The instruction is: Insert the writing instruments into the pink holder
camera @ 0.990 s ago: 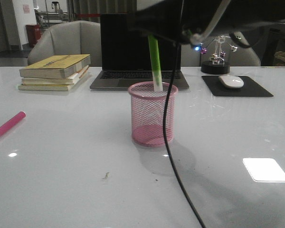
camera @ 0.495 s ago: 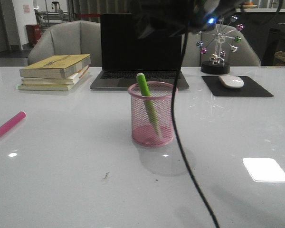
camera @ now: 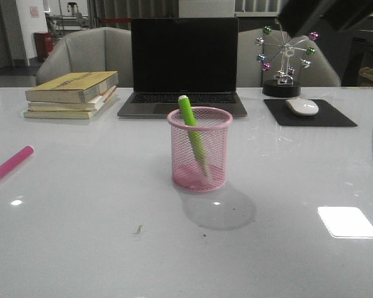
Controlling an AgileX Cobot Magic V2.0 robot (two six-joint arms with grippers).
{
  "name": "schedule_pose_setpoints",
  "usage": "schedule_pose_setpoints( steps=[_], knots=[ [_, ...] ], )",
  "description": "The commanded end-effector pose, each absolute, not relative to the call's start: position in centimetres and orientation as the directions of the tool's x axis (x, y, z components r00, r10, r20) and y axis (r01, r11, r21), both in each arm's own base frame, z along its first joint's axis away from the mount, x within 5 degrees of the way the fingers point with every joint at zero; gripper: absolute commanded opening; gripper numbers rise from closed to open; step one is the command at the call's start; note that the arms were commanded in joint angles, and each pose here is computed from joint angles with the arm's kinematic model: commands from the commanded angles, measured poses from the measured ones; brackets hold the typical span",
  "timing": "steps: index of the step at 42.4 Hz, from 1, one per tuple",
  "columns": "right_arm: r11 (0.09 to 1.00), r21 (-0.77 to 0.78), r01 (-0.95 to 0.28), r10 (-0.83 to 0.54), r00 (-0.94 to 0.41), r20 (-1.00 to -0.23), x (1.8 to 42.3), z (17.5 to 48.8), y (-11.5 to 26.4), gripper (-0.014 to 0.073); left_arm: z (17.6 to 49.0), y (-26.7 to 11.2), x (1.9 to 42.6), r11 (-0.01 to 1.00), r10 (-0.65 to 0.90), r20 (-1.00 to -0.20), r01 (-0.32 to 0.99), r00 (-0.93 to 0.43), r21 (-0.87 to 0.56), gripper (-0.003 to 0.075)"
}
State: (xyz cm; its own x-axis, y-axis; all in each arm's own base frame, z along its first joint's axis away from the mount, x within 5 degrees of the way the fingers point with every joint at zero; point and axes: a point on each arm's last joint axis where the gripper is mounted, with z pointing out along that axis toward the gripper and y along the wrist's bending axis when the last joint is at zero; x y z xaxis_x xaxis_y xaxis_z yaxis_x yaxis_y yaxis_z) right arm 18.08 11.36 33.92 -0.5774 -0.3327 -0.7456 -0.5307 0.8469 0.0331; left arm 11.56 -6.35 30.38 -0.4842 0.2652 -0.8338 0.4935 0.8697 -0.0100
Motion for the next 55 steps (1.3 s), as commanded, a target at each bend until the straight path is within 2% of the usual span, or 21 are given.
schedule_pose_setpoints(
  steps=[1, 10, 15, 20, 25, 36, 47, 55],
  knots=[
    [0.858, 0.029, -0.513, -0.283, -0.52, -0.806, 16.6, 34.8, 10.2, 0.0497, 31.8, -6.7, 11.9, 0.867, 0.223, -0.882, 0.497, -0.415, -0.015, 0.0601],
    [0.859, -0.007, -0.513, -0.31, -0.507, -0.804, 14.5, 33.3, 8.7, 0.0497, 31.5, -6.6, 11.9, 0.871, 0.222, -0.866, 0.49, -0.447, -0.029, 0.0601],
    [0.859, -0.008, -0.512, -0.316, -0.518, -0.795, 14.2, 33.2, 8.5, 0.0497, 31.5, -6.4, 12.7, 0.894, 0.22, -0.828, 0.447, -0.517, -0.042, 0.0601],
    [0.859, -0.008, -0.512, -0.318, -0.521, -0.792, 14.2, 33.1, 8.6, 0.0497, 31.5, -6.0, 14.8, 0.925, 0.22, -0.754, 0.378, -0.619, -0.041, 0.0601],
    [0.859, -0.008, -0.512, -0.318, -0.521, -0.792, 14.2, 33.1, 8.6, 0.0497, 31.4, -5.2, 17.9, 0.958, 0.177, -0.682, 0.282, -0.71, -0.044, 0.0601],
    [0.859, -0.008, -0.512, -0.318, -0.522, -0.791, 14.2, 33.1, 8.6, 0.0497, 30.2, -3.9, 26.2, 0.987, 0.097, -0.583, 0.153, -0.806, -0.048, 0.0601],
    [0.859, -0.008, -0.512, -0.318, -0.522, -0.791, 14.2, 33.1, 8.6, 0.0497, 26.7, -3.9, 34.5, 0.989, 0.133, -0.468, 0.146, -0.873, 0.008, 0.0601],
    [0.859, -0.008, -0.512, -0.318, -0.522, -0.791, 14.2, 33.1, 8.6, 0.0497, 24.1, -4.2, 39.0, 0.989, 0.145, -0.393, 0.15, -0.908, 0.019, 0.06]
  ],
)
